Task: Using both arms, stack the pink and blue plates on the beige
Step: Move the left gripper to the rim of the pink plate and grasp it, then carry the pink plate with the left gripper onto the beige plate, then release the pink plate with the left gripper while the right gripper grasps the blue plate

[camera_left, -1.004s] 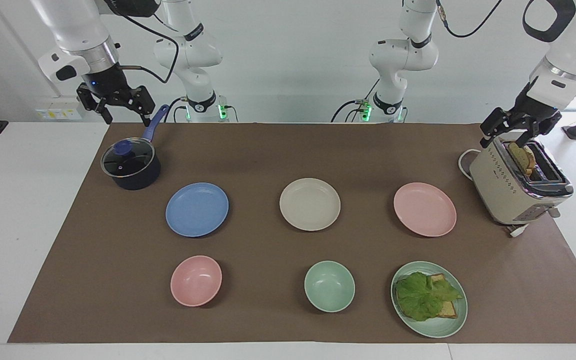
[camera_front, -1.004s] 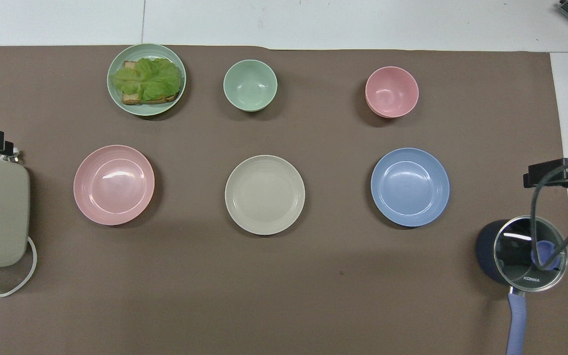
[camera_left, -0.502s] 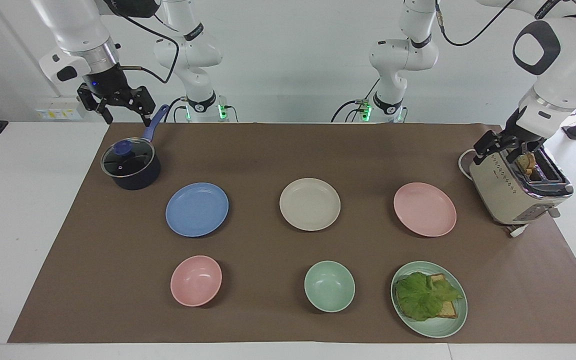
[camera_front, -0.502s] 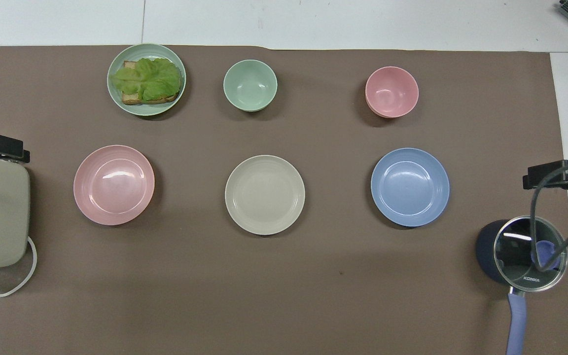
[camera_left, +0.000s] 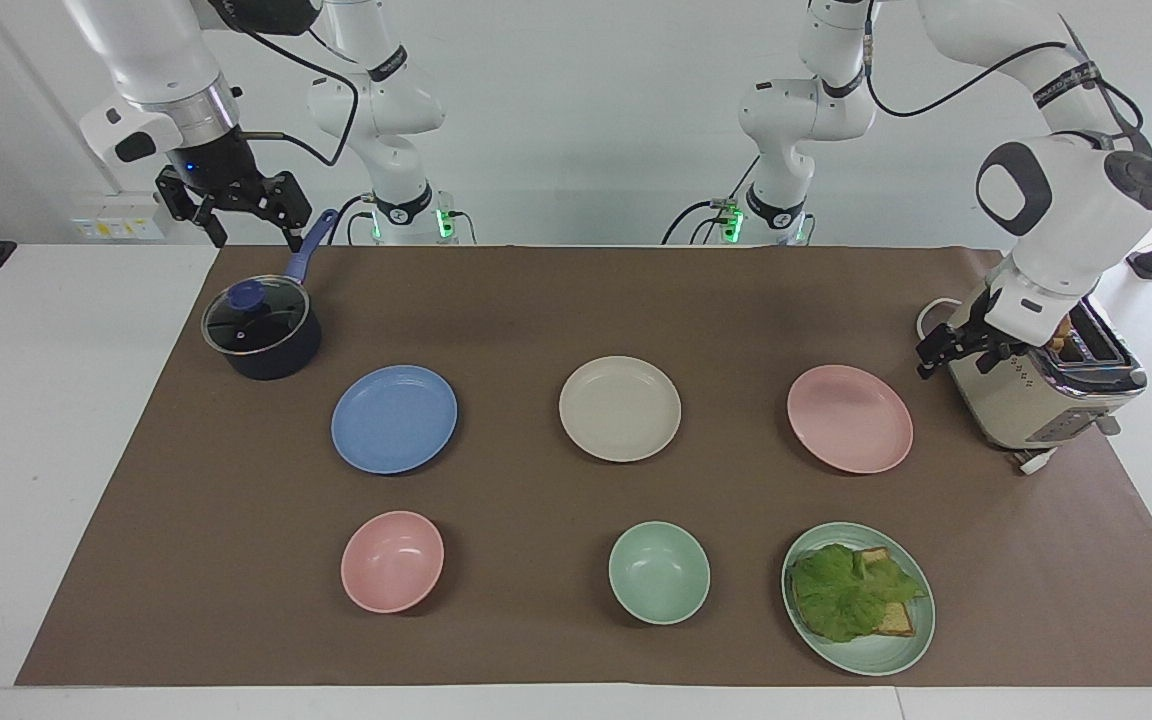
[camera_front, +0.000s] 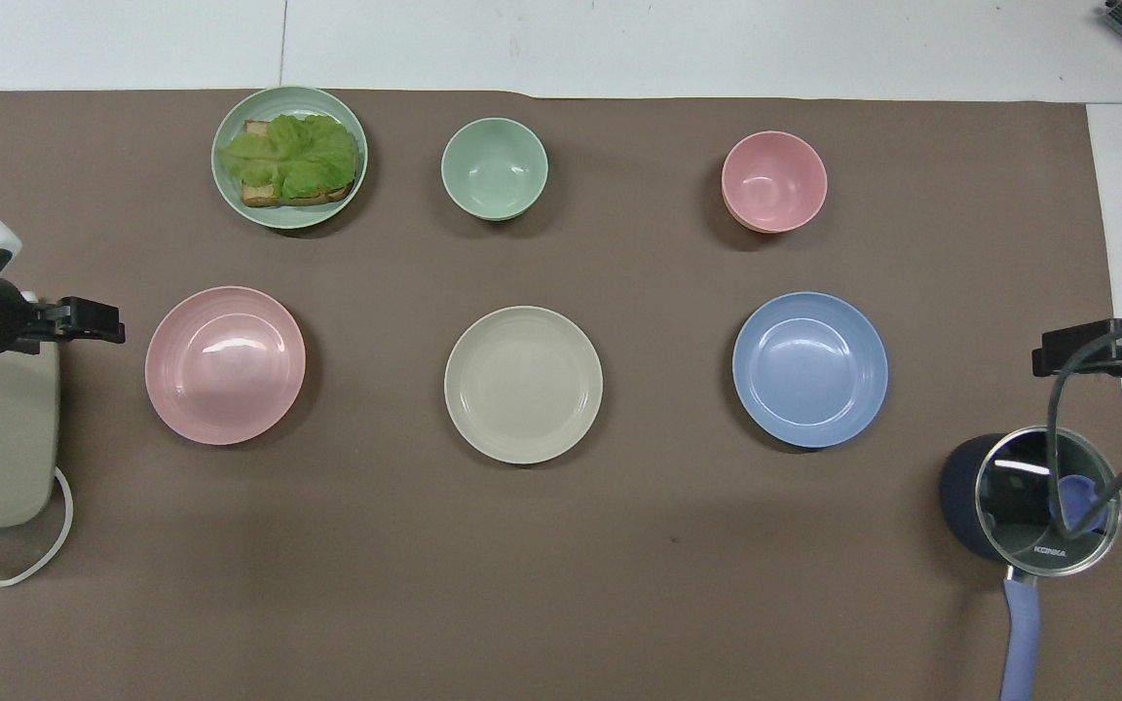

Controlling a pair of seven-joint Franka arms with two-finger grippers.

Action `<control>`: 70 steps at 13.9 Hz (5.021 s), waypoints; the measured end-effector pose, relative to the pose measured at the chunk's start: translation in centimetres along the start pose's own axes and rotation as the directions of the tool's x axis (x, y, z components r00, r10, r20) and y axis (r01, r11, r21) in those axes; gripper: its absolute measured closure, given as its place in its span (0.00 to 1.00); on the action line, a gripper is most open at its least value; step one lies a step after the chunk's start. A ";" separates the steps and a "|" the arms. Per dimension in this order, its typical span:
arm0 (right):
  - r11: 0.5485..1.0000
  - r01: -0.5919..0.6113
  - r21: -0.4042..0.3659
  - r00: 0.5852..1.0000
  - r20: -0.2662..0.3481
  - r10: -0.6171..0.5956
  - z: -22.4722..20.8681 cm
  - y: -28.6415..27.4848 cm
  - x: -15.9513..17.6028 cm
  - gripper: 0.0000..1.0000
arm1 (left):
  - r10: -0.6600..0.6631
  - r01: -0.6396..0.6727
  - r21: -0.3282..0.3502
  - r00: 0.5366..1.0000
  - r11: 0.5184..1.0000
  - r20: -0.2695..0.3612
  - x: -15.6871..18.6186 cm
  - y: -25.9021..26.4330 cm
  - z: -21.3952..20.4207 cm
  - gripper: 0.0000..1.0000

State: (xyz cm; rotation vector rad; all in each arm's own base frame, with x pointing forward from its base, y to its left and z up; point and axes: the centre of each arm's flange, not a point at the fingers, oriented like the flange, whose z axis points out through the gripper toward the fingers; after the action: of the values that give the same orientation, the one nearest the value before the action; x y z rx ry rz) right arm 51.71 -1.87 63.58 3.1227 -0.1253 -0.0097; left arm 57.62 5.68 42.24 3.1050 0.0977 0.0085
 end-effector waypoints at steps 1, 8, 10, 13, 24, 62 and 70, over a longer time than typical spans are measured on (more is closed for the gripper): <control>1.000 0.000 0.000 1.000 0.000 0.000 0.0 0.0 0.0 0.00 | -0.001 0.001 0.005 1.000 1.000 0.006 0.2 0.0 1.8 0.00; 1.000 0.000 0.000 1.000 0.003 0.000 0.1 0.0 0.0 0.00 | 0.006 -0.008 0.021 0.998 1.000 0.067 0.2 0.4 8.3 0.00; 1.000 0.000 0.000 1.000 0.002 0.000 0.1 0.0 -0.1 0.00 | 0.006 -0.007 0.023 0.998 1.000 0.070 -0.1 0.4 9.5 0.00; 1.000 0.000 0.000 1.000 0.003 0.000 0.1 0.0 -0.1 0.00 | 0.005 -0.007 0.023 0.996 1.000 0.085 -0.7 0.4 10.6 0.00; 1.000 0.000 0.001 1.000 0.003 0.000 0.1 0.0 -0.4 0.00 | 0.009 -0.011 0.021 0.997 1.000 0.082 -0.8 0.6 10.3 0.94; 1.000 -0.005 -0.004 1.000 -0.030 0.005 11.0 0.1 4.1 0.00 | -0.007 0.019 -0.113 0.994 0.993 0.106 -7.4 34.2 6.5 0.96; 0.997 0.080 0.001 0.997 -0.017 -0.080 22.7 -1.7 7.8 0.00 | -0.002 0.014 -0.106 0.994 0.994 0.113 -8.1 34.3 7.5 0.52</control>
State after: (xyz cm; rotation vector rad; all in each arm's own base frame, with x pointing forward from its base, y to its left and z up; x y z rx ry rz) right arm 59.47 -1.20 40.81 3.1263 -0.0001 0.0162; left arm 51.75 -29.36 35.88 2.9906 0.1033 -0.1566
